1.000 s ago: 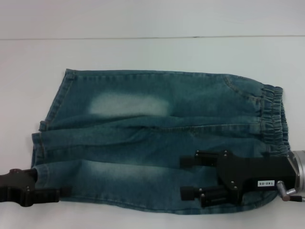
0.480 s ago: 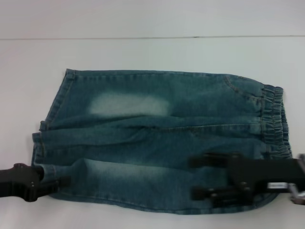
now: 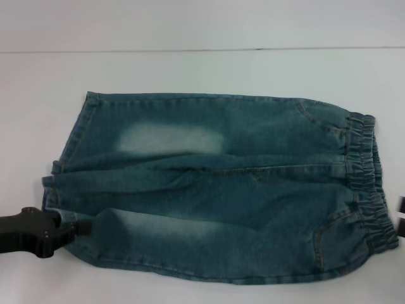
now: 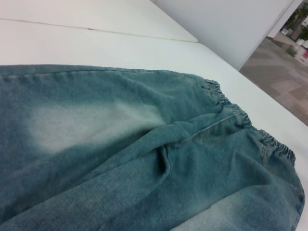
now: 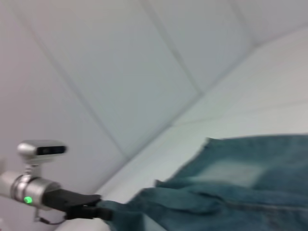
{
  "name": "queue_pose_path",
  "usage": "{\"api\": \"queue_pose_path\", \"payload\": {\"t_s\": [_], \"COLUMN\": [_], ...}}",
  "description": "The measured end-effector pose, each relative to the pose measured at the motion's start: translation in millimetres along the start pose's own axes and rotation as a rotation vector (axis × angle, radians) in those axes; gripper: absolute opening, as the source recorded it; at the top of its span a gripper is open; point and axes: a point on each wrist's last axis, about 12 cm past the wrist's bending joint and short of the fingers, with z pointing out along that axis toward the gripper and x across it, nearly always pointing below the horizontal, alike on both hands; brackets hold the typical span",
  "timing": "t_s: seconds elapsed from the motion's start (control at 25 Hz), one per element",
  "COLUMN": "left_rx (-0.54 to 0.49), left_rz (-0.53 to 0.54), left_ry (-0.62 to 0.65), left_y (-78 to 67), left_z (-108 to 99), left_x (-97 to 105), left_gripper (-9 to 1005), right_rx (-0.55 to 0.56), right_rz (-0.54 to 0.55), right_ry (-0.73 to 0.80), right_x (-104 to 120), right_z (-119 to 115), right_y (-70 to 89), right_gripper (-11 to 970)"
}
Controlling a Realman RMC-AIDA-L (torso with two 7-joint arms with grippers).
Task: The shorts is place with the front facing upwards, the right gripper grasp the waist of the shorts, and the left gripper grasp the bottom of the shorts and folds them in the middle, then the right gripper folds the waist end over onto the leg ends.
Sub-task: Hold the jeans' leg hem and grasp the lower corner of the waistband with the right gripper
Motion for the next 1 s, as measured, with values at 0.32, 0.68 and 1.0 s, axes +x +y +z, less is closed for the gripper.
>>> {"api": "queue_pose_path", "payload": {"t_s": [0.32,0.68,1.0], "left_rx": [0.017,0.021,0.023], "left_rz": [0.005,0.006,0.006], "left_ry": [0.008,0.013,0.011], "left_y": [-0.6,-0.7,-0.9], "left_z": [1,3,4], "left_x": [-5,-5,-5], "left_gripper": [4,4,5], "right_rx": [0.181,0.26,0.271], "right_rz": [0.042,0.036,0.02], "right_ry": [0.033,0.076,0.081], "right_x": [25,30,25], "right_z": [-18,-4,4], "right_y": [-6.4,-19.0,-24.5], "right_gripper": [917,917,915]}}
